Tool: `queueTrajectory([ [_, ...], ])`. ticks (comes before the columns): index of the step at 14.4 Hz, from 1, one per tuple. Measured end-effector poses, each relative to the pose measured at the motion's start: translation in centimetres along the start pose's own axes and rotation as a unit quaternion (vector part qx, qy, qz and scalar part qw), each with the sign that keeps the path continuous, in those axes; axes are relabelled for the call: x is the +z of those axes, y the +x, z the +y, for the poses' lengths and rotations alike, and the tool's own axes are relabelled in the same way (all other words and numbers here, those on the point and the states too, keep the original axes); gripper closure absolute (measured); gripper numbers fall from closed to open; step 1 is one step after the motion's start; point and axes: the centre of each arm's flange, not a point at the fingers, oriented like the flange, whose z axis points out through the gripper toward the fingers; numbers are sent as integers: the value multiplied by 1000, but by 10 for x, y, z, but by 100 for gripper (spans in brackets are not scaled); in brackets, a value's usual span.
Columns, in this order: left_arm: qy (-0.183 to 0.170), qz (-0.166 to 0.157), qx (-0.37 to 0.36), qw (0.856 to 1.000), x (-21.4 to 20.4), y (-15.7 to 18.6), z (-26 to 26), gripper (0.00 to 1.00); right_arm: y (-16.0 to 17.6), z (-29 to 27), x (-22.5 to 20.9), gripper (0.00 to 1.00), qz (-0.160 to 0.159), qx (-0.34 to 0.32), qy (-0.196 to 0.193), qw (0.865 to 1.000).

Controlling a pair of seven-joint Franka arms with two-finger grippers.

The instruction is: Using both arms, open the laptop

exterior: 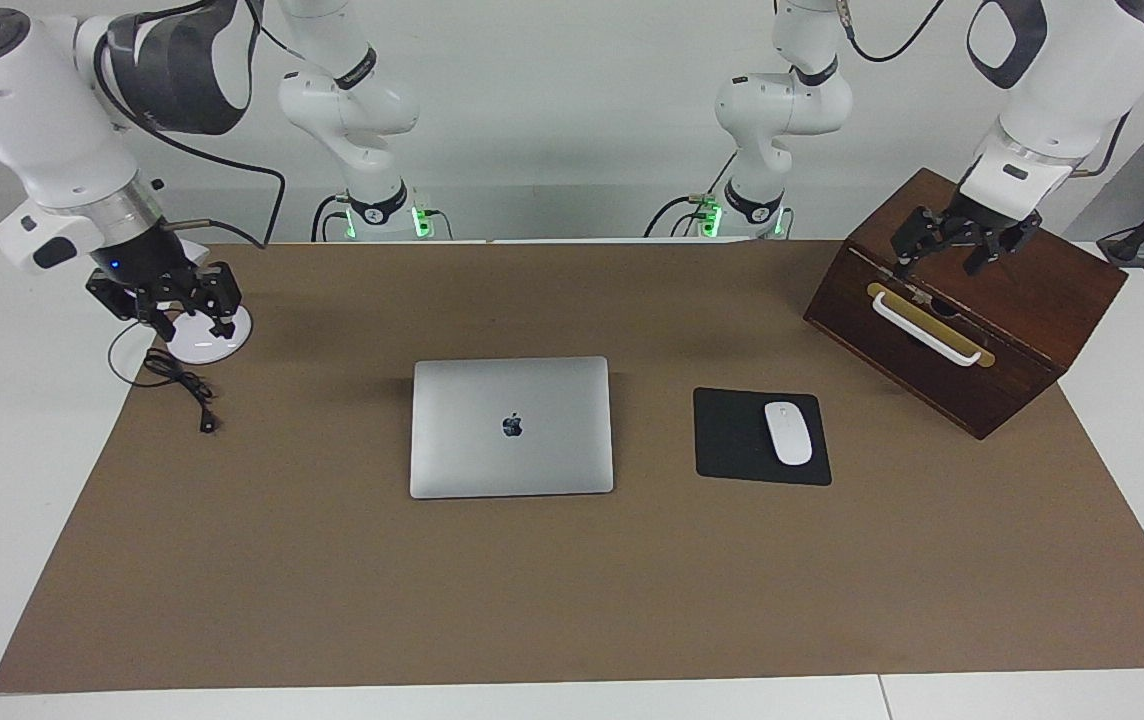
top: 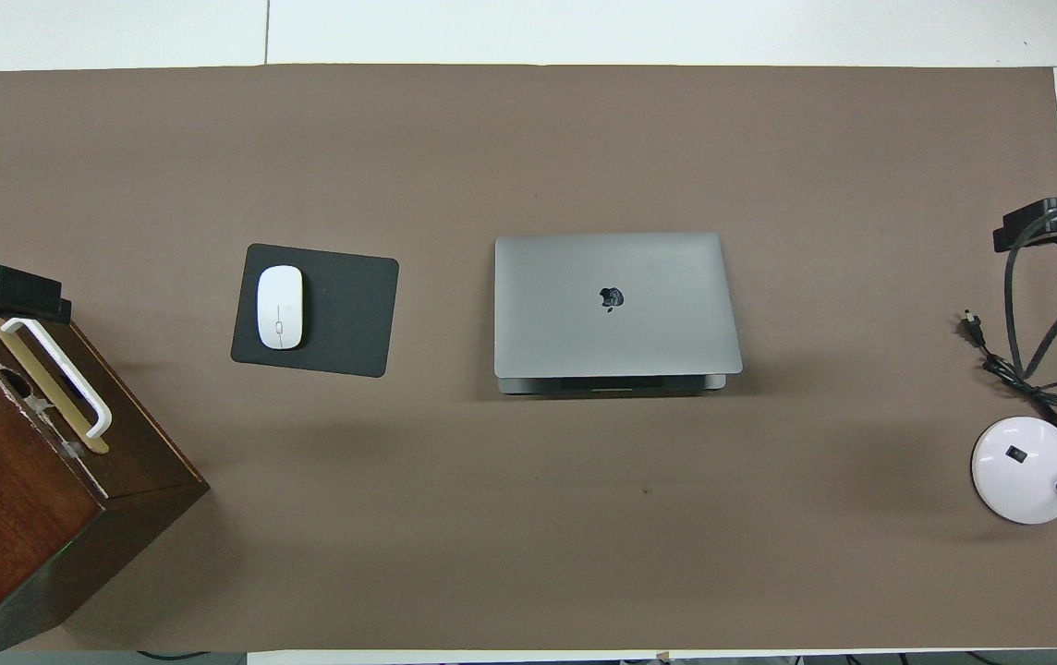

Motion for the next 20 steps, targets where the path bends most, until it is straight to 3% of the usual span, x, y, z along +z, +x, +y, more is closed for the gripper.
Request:
queueTrajectory([
  [2, 0, 1, 0, 1000, -1, -1, 0, 0, 1, 1, -1, 44, 4, 0, -1, 1000],
  [3, 0, 1, 0, 1000, -1, -1, 0, 0, 1, 1, -1, 55, 4, 1, -1, 1000],
  [4, 0, 1, 0, 1000, -1, -1, 1, 8, 1, 1, -1, 67, 4, 1, -1, 1000],
  [7, 0, 1, 1, 1000, -1, -1, 1, 44, 1, 5, -1, 97, 5, 2, -6, 1000],
  [12, 0, 1, 0, 1000, -1, -1, 0, 99, 5, 8, -2, 99, 21, -2, -26, 999],
  [17, 0, 0, 1, 1000, 3, -1, 2, 99, 6, 8, -2, 99, 21, -2, -26, 999],
  [20, -1, 21, 6, 1000, 21, -1, 7, 99, 6, 8, -2, 99, 21, -2, -26, 999],
])
